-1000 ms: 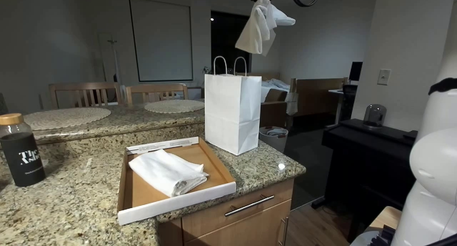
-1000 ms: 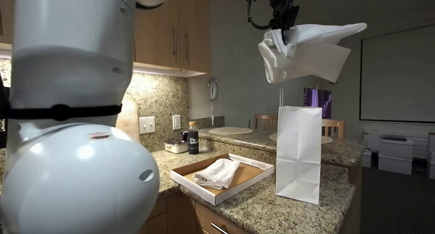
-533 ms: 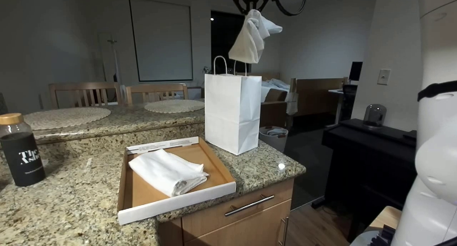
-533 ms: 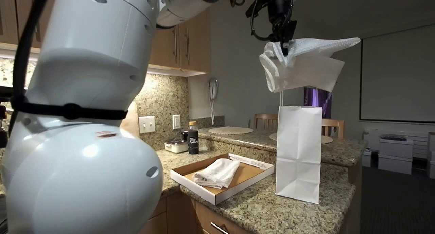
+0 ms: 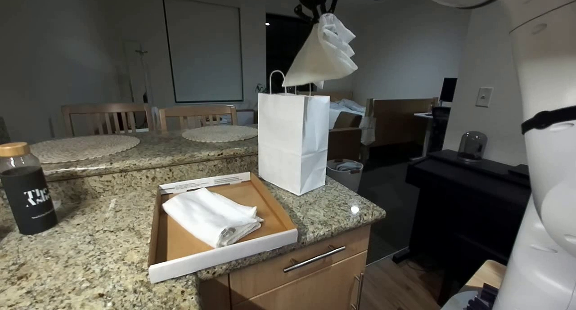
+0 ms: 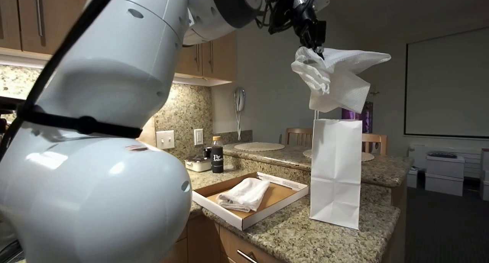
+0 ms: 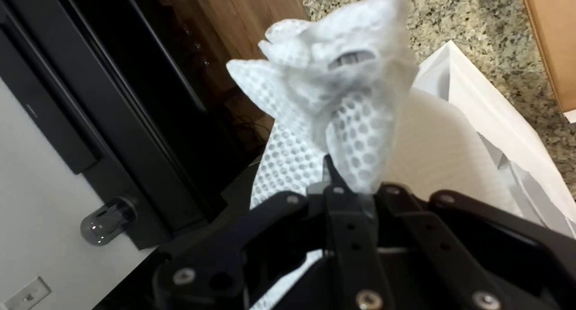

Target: Put the towel in the bag

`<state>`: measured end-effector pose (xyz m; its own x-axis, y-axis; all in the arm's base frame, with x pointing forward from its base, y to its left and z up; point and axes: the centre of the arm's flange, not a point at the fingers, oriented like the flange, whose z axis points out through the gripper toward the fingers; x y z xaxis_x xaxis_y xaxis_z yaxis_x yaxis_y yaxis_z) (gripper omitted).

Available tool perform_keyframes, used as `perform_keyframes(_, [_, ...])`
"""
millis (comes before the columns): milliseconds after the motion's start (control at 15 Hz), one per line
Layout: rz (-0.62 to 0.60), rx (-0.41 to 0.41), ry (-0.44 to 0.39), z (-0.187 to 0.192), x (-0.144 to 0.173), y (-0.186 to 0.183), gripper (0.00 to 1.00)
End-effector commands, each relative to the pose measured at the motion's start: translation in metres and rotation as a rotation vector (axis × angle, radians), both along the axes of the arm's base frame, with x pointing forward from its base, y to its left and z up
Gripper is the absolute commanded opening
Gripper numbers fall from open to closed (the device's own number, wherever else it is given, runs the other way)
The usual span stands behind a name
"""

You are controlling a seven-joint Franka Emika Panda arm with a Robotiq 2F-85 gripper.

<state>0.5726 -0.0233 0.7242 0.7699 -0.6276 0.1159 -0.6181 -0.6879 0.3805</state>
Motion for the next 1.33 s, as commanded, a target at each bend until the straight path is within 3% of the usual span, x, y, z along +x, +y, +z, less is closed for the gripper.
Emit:
perform_keyframes(0, [-0.014, -0.039, -0.028, 0.042, 0.009, -0.001, 0.07])
perform_keyframes(333, [-0.025, -0.019, -0.095, 0.088, -0.017, -0.001, 0.07])
perform_keyframes(533, [0.005, 0.017, -0.066, 0.084, -0.021, 0.008, 0.07])
perform_keyframes(800, [0.020, -0.007, -0.001, 0.081, -0.024, 0.010, 0.07])
perform_keyframes(1267, [0.091, 0.017, 0.055, 0.074, -0.022, 0.012, 0.07])
